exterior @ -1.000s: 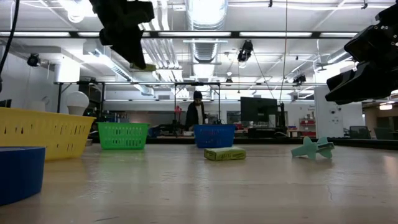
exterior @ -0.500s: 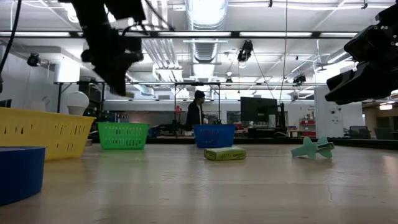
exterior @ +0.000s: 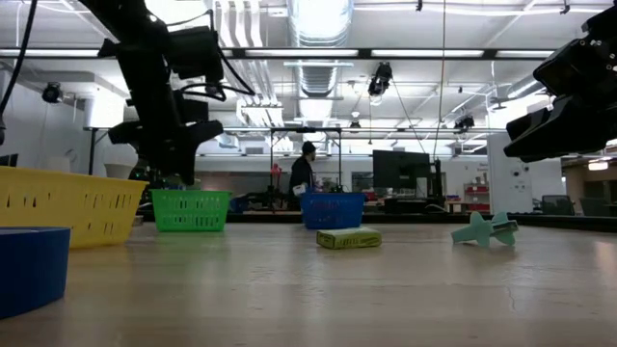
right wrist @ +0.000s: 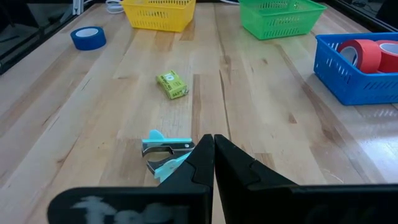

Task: Pick and place Stapler, Stapler remover, tape
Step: Put the top green staple wire box into the green bin, then put the green staple wire box into the green bin

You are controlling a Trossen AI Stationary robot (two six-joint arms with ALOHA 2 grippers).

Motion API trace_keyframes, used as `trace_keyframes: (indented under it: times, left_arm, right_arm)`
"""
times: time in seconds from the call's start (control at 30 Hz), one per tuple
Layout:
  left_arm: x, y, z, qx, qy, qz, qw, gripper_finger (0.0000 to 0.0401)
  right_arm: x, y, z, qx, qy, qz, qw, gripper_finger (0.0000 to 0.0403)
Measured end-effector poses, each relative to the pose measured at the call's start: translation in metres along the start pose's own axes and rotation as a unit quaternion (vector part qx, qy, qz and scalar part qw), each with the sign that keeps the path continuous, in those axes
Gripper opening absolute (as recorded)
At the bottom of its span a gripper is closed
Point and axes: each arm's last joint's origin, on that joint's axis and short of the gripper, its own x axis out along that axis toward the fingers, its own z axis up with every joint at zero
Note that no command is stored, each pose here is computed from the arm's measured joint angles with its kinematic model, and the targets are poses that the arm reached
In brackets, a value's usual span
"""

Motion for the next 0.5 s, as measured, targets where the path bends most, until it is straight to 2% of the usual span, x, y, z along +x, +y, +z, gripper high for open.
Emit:
trace_keyframes:
  times: [0.07,0.27,0.5]
  left_arm:
    - [0.0026,0.0018,-0.0006,-0.022,0.001,0.001,1.0,0.0137]
    - [0.0052,0.0018,-0.0019,-0.034,0.0,-0.006,0.999,0.014]
    - [0.005,-0.0018,0.0021,-0.04,-0.018,-0.025,0.999,0.0183]
  right_arm:
    - [0.0,0.0,0.0,-0.002,0.0,0.0,1.0,0.0008]
    - [0.0,-0.0001,0.0,-0.001,0.0,0.0,1.0,0.0008]
    - [0.0,-0.0001,0.0,-0.001,0.0,0.0,1.0,0.0008]
